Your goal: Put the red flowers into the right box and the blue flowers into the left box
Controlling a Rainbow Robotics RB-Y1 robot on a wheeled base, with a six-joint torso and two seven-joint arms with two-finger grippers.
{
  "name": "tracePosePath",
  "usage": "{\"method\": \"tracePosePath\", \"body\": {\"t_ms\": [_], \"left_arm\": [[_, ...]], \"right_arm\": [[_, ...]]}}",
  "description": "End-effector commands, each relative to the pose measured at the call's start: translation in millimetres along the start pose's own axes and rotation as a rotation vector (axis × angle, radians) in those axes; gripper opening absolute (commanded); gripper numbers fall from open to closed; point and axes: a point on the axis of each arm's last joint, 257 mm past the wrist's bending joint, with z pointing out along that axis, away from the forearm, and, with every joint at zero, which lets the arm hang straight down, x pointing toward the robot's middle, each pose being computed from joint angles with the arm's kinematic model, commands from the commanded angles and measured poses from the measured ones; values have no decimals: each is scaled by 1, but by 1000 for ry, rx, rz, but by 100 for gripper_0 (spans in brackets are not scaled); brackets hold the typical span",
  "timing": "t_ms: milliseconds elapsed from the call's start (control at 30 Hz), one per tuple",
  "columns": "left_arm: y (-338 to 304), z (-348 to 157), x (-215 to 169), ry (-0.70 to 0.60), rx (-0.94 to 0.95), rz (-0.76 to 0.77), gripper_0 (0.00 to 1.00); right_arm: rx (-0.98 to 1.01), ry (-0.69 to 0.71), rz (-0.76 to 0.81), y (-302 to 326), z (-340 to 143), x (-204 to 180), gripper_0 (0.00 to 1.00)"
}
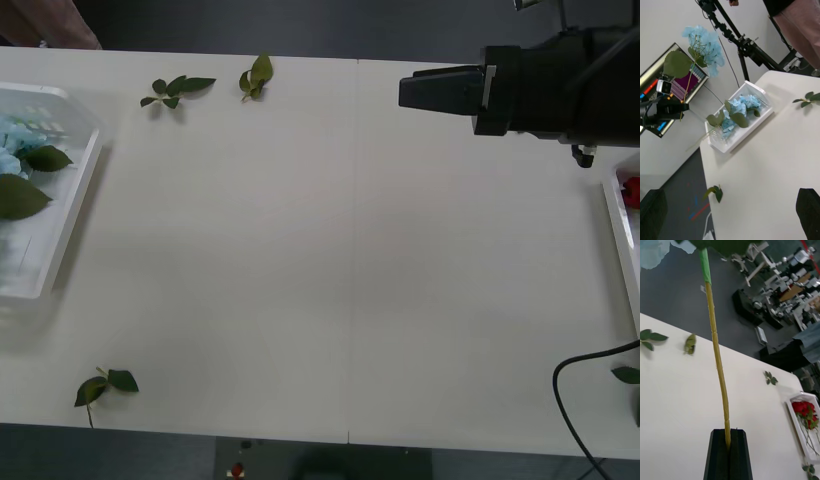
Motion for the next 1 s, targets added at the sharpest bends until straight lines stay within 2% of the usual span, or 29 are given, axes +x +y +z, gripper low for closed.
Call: {"method": "tracePosePath", "body": {"t_ms": [33,233,400,667,1000], "left_arm": [[38,-11,-19,-17,-70,-66,0],[104,-30,-35,-27,-196,-129,0],[147,-33,-46,-32,-264,-178,0],[182,-15,-43,-18,-310,-210,0],[213,-12,-41,-19,-354,-237,0]], "right_arm": [[60,23,-121,-2,-24,2,100],[141,84,-164,-21,-51,25,100],[218,157,-271,-42,-83,46,100],[305,296,-378,-63,-141,80,100],[283,448,-456,-76,-214,110,100]]}}
